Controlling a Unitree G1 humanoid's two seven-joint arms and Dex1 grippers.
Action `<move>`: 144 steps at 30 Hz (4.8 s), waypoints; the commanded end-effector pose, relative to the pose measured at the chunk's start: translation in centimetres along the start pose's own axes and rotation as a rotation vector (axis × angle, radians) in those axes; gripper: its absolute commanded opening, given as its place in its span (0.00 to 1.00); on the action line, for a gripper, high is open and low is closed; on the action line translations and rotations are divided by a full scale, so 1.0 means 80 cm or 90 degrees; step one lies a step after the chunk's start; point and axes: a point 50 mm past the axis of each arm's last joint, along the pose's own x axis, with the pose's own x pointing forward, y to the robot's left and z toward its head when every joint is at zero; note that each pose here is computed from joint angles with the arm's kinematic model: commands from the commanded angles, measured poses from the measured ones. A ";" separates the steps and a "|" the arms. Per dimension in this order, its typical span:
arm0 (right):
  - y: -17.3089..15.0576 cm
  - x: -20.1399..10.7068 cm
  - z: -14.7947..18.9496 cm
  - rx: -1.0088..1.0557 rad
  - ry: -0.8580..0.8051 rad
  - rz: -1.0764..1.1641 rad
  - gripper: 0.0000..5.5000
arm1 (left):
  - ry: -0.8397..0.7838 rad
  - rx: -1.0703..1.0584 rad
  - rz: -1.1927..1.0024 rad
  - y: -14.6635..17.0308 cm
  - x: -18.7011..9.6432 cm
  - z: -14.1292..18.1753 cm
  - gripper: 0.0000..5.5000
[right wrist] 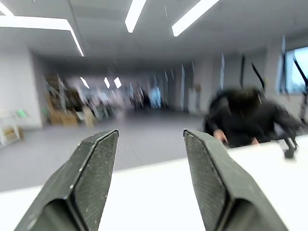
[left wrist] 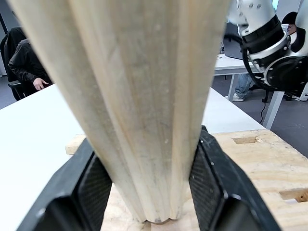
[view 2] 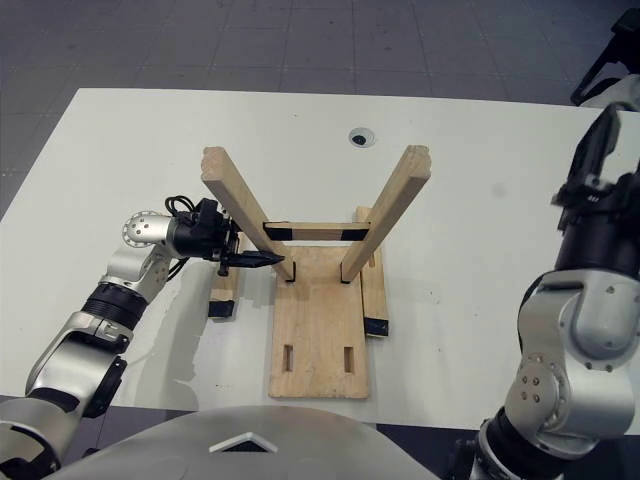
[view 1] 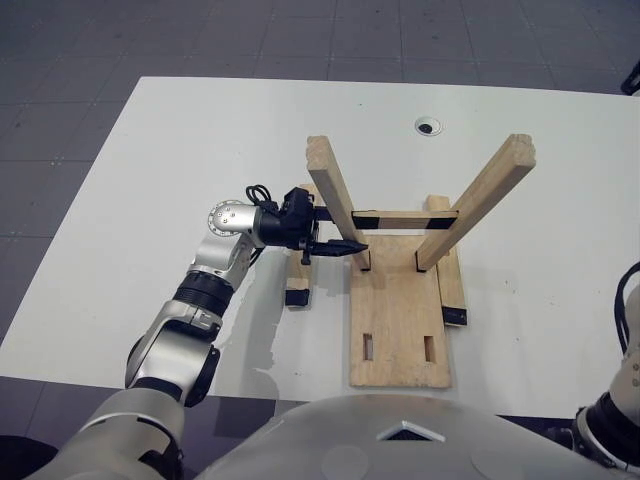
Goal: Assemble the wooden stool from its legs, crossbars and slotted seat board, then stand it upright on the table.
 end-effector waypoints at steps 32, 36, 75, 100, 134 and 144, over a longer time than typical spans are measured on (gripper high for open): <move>0.138 -0.079 -0.026 -0.039 0.052 0.343 0.45 | 0.498 -0.225 -0.127 -0.102 -0.059 -0.132 0.37; 0.085 -0.049 -0.023 -0.101 0.023 0.209 0.45 | 0.495 -0.225 -0.126 -0.102 -0.058 -0.132 0.37; 0.145 -0.060 -0.043 -0.105 0.052 0.327 0.45 | 0.572 -0.258 -0.176 -0.124 -0.092 -0.132 0.37; 0.073 -0.009 0.038 0.025 -0.128 0.161 0.45 | 0.235 -0.281 -0.022 -0.075 0.001 -0.050 0.37; 0.074 -0.013 0.030 0.021 -0.129 0.169 0.45 | -0.018 0.011 0.333 -0.029 -0.088 0.118 1.00; 0.076 -0.010 0.010 0.018 -0.098 0.175 0.45 | -0.094 0.145 0.535 -0.019 -0.083 0.237 1.00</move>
